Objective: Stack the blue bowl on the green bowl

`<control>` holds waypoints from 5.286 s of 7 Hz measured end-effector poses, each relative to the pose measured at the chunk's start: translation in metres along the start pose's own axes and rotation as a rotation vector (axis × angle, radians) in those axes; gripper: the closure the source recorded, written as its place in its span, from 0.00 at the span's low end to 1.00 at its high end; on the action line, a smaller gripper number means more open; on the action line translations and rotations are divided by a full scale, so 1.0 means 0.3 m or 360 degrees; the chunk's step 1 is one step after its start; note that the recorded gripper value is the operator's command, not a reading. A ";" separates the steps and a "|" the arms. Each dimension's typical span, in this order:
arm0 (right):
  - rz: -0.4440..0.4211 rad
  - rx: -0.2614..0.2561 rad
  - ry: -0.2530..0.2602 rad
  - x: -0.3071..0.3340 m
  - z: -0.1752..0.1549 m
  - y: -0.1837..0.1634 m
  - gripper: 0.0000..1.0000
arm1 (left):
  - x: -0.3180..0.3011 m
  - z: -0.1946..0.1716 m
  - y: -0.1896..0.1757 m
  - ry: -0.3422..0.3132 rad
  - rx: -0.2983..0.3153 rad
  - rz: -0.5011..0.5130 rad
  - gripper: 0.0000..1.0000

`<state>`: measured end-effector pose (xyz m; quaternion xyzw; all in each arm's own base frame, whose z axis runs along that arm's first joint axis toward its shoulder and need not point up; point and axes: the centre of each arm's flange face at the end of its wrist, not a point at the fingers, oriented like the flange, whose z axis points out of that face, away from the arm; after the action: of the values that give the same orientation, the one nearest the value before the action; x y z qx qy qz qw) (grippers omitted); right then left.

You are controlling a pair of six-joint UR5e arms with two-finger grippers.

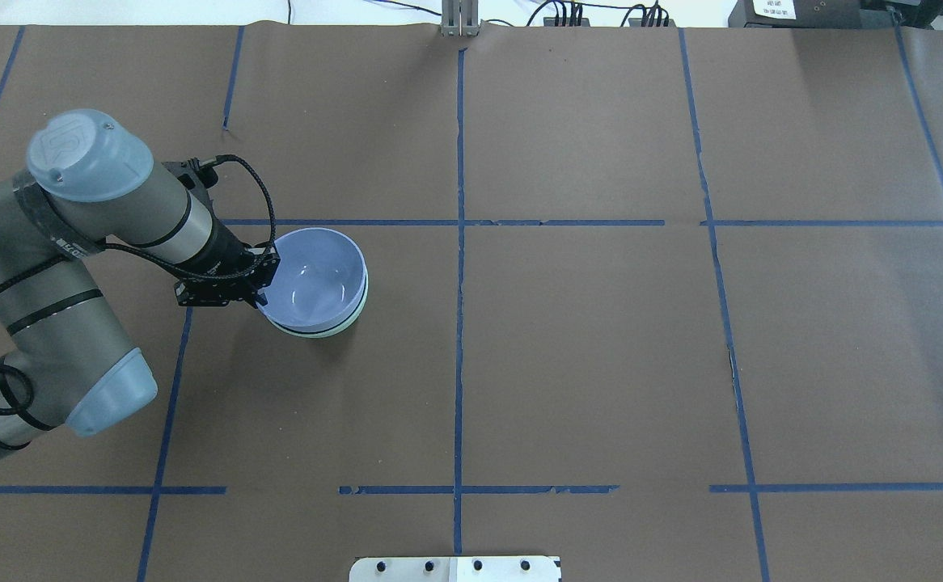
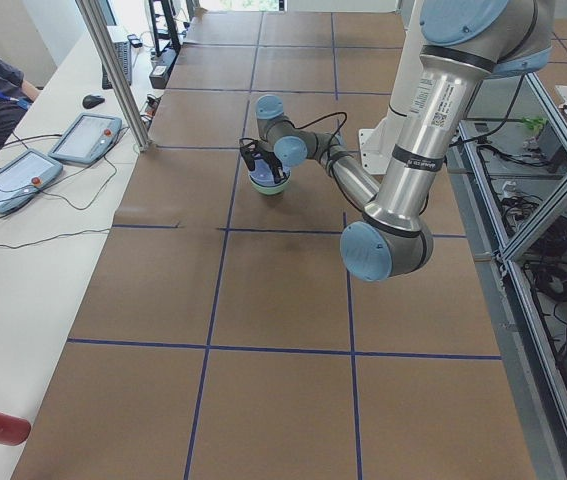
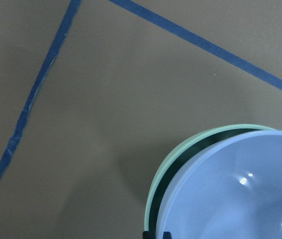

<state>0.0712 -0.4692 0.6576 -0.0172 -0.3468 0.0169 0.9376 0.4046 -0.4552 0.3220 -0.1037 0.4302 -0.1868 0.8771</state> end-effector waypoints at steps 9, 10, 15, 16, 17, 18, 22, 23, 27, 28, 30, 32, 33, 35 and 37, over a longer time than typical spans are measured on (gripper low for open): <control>0.0001 0.0000 0.0000 0.002 0.000 0.001 0.00 | -0.086 -0.148 -0.058 0.0085 0.0075 0.0085 0.00; 0.0002 0.0000 0.0000 0.002 0.000 0.001 0.00 | -0.182 -0.214 -0.124 0.0076 0.0137 0.0208 0.00; 0.0000 0.0000 0.0000 0.001 0.000 0.000 0.00 | -1.081 -0.459 -0.543 -0.0222 0.0188 0.0933 0.00; 0.0001 0.0000 0.0000 0.001 0.000 0.001 0.00 | -1.256 -0.496 -0.578 -0.0269 0.0177 0.0979 0.00; 0.0002 -0.0001 0.0000 0.001 0.001 0.001 0.00 | -1.414 -0.528 -0.597 -0.0284 0.0172 0.0973 0.00; 0.0002 -0.0001 0.0000 0.001 0.001 0.001 0.00 | -1.535 -0.542 -0.613 -0.0280 0.0161 0.0970 0.00; 0.0002 -0.0001 0.0000 0.001 0.001 0.001 0.00 | -1.714 -0.545 -0.642 -0.0248 0.0127 0.0992 0.00; 0.0002 -0.0001 0.0000 0.001 0.001 0.001 0.00 | -1.739 -0.549 -0.642 -0.0217 0.0125 0.0961 0.00; 0.0002 0.0000 0.0000 0.002 0.000 0.001 0.00 | -1.775 -0.541 -0.640 -0.0207 0.0123 0.0939 0.00; 0.0002 0.0000 0.0000 0.002 0.000 0.001 0.00 | -1.772 -0.545 -0.636 -0.0206 0.0127 0.0945 0.00; 0.0001 -0.0001 0.0000 0.001 0.001 0.001 0.00 | -1.764 -0.551 -0.633 -0.0204 0.0134 0.0955 0.00; 0.0000 0.0000 0.0000 0.000 0.000 0.000 0.00 | -1.762 -0.552 -0.632 -0.0199 0.0135 0.0957 0.00; 0.0001 0.0000 0.0000 0.001 0.000 0.001 0.00 | -1.761 -0.553 -0.632 -0.0200 0.0135 0.0958 0.00; 0.0003 0.0000 0.0000 0.002 0.000 0.001 0.00 | -1.759 -0.555 -0.632 -0.0202 0.0138 0.0960 0.00; 0.0001 -0.0001 0.0000 0.001 0.001 0.001 0.00 | -1.760 -0.557 -0.631 -0.0203 0.0140 0.0960 0.00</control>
<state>0.0714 -0.4688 0.6579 -0.0175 -0.3468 0.0172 0.9376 -0.0687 -0.4106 0.6632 0.0551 0.3772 0.0704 0.9218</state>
